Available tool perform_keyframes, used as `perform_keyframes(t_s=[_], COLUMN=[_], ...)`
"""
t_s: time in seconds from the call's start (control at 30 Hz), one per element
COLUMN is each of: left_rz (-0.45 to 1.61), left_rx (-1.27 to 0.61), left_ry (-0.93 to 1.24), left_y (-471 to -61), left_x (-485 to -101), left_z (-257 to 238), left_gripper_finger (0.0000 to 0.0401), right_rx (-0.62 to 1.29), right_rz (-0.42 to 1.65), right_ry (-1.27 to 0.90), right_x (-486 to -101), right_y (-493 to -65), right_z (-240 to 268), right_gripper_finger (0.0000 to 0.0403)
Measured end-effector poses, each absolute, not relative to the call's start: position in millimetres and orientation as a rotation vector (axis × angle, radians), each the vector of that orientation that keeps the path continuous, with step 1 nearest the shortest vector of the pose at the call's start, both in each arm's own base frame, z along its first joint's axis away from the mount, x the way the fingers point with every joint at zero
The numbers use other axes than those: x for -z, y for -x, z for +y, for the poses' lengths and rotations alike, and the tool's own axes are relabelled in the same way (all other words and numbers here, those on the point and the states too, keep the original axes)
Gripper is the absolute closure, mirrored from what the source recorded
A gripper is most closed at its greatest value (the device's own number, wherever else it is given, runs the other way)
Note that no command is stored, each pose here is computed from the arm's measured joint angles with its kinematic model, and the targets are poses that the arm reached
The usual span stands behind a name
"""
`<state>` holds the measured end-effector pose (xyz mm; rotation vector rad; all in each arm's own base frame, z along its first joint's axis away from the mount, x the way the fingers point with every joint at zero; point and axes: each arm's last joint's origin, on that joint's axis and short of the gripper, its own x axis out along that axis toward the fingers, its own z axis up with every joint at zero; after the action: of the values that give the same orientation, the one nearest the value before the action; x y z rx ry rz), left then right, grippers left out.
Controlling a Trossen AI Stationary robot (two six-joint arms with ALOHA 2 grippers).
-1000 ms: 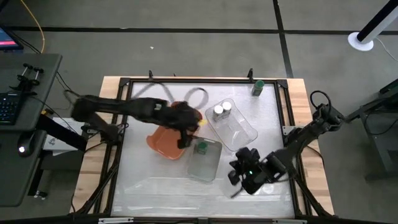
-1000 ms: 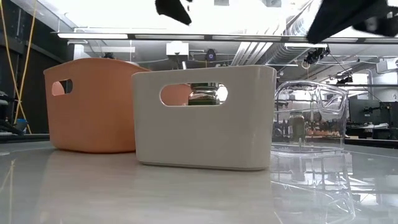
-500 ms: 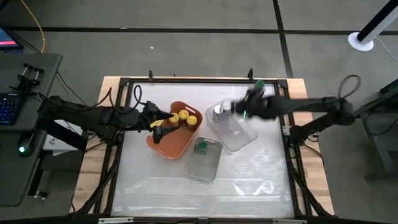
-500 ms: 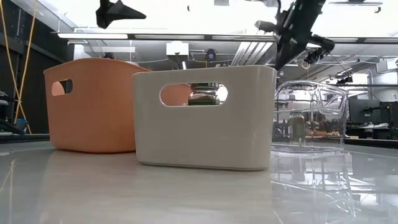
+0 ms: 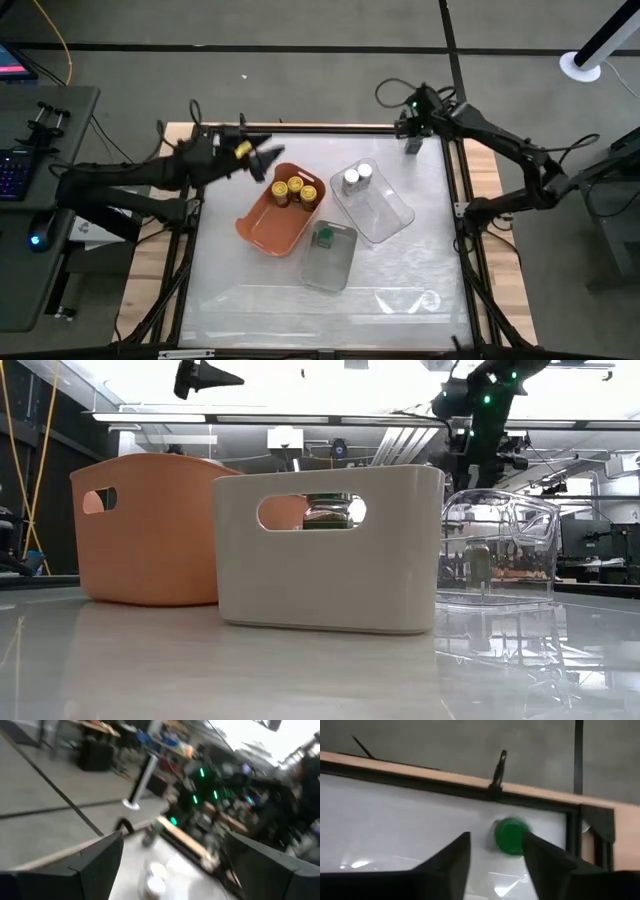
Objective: Sort spices by type
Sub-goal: Put the green seasoning bottle into the gray bin
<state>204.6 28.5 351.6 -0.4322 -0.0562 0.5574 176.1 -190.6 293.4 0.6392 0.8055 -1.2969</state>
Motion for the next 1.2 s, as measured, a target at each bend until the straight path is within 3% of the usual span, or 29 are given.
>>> perform_keyframes(t_s=[0.13, 0.3, 1.07, 1.2], left_rz=[-0.108, -0.108, -0.054, -0.055], left_rx=[-0.636, -0.699, -0.629, -0.629], left_ry=[0.399, 0.386, 0.430, 0.431], left_y=[-199, -194, -190, -190], left_x=[-370, -372, -368, -368], left_z=[46, 67, 78, 78], left_gripper_finger=[0.0069, 0.0069, 0.0069, 0.0069], right_rx=[1.314, 1.356, 1.381, 1.380], right_rz=[0.805, 0.821, 1.028, 1.037], right_ry=[-0.709, -0.849, -0.980, -0.941], right_x=[-287, -263, -197, -195], right_y=[-161, -157, -176, -177], right_z=[-214, -238, -261, -264], right_gripper_finger=[0.0169, 0.0131, 0.0128, 0.0147])
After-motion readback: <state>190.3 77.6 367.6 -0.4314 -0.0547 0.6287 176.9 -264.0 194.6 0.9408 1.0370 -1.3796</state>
